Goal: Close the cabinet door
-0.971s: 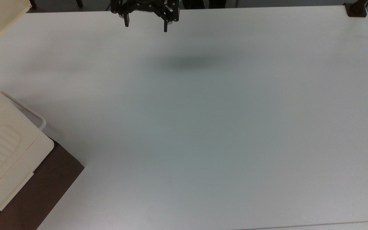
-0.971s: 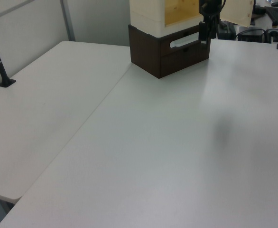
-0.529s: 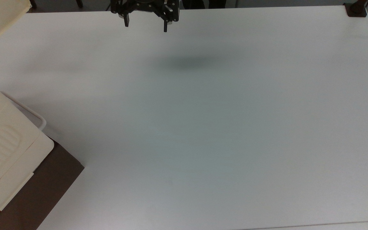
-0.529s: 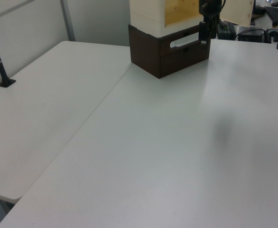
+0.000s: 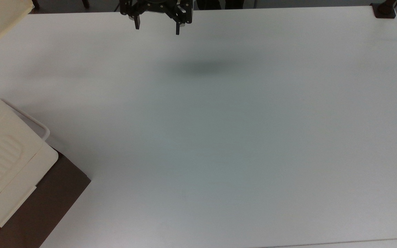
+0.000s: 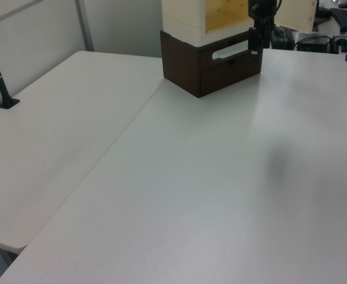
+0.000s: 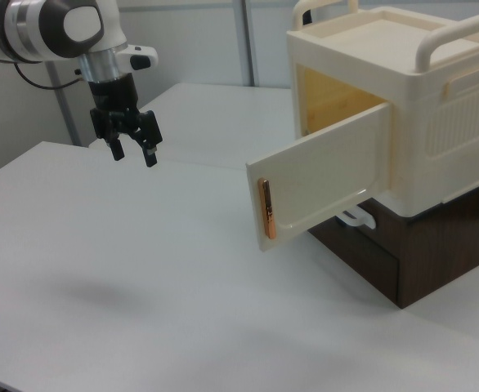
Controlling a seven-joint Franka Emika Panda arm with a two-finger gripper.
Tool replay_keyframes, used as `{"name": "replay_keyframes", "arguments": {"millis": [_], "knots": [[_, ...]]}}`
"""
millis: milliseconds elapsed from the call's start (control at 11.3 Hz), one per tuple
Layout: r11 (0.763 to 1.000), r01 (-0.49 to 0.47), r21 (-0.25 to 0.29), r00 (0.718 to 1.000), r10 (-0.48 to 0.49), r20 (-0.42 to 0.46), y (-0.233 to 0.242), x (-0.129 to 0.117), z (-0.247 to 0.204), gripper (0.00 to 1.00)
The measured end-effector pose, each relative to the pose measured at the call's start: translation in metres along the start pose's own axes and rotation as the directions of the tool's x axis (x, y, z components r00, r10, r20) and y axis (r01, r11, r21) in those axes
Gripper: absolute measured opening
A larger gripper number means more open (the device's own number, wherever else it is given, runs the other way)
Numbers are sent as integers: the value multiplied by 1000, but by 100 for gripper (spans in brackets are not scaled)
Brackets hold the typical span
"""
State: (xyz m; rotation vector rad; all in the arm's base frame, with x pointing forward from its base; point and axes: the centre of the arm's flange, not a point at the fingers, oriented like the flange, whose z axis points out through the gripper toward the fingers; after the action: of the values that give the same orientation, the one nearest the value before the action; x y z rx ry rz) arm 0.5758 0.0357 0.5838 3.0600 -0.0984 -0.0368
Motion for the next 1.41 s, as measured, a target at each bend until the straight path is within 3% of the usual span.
{"name": "replay_keyframes", "arguments": {"millis": [88, 176, 529, 618, 706, 1412], "knots": [[1000, 0, 0, 1000, 0, 0, 0, 0, 0, 93], [1000, 0, 0, 1000, 0, 0, 0, 0, 0, 82], [1000, -6, 0, 1000, 6, -2, 3, 0, -1, 17], [1000, -7, 0, 1000, 7, -4, 6, 1, -2, 7], [1000, -11, 0, 1000, 11, -8, 11, 1, -4, 1], [995, -101, 13, 981, 102, -164, 97, 1, -79, 1]]}}
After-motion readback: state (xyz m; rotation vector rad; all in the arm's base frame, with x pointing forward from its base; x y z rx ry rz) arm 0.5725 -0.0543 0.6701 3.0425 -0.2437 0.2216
